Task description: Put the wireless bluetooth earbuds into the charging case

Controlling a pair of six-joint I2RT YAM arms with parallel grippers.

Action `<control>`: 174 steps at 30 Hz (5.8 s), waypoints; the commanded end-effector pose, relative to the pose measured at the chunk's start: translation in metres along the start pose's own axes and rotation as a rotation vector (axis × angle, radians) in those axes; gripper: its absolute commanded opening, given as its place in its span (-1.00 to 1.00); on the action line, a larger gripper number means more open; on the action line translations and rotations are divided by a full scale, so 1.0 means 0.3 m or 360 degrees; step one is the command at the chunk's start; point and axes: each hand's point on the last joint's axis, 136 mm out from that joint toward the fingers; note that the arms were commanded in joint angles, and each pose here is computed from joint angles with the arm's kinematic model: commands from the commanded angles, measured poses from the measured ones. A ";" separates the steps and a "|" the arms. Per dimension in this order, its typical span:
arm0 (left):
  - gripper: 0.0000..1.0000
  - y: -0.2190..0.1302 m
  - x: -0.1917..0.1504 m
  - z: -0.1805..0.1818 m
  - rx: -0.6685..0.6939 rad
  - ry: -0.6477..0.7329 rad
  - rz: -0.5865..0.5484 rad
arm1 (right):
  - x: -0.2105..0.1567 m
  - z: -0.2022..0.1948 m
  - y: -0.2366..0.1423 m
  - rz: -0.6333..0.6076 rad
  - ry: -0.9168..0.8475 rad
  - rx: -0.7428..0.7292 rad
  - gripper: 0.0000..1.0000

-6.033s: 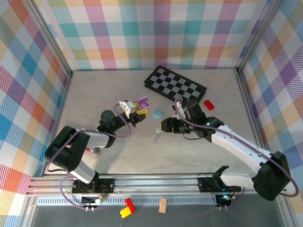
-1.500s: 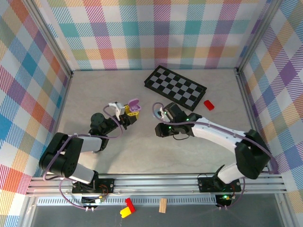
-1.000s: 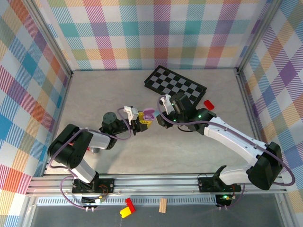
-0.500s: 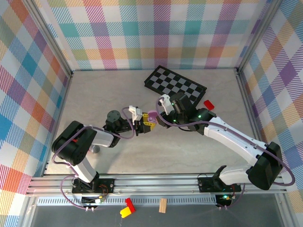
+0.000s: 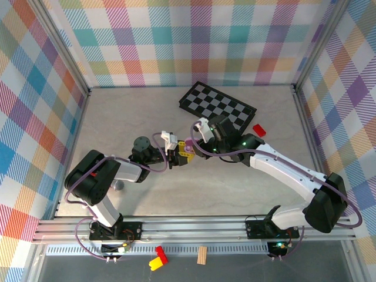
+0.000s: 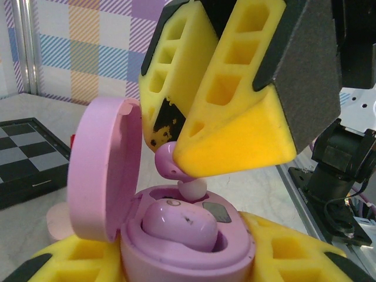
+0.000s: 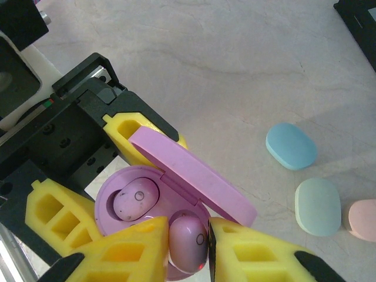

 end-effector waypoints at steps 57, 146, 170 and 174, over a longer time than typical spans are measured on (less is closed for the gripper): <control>-0.39 0.073 0.177 -0.096 0.0046 0.0274 -0.0245 | 0.089 -0.001 -0.196 -0.0337 0.1147 0.0791 0.40; 1.00 -0.793 0.006 0.342 0.2160 0.0051 -0.0263 | -0.420 -0.673 -0.262 -0.0309 0.0320 -0.1248 0.98; 1.00 -0.913 -0.084 0.647 0.2367 -0.0337 -0.0269 | -0.635 -0.889 -0.091 -0.0425 0.0509 -0.1104 0.98; 1.00 -0.915 -0.082 0.648 0.2373 -0.0335 -0.0272 | -0.634 -0.890 -0.090 -0.0425 0.0507 -0.1105 0.97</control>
Point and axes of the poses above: each hand's point on the last joint's axis, 136 mm out from that joint toward the fingers, its own y axis out along the fingers, its own z axis along the line the jaws close on, x = y × z, and after that the axes turned 14 degrees about -y, right-handed
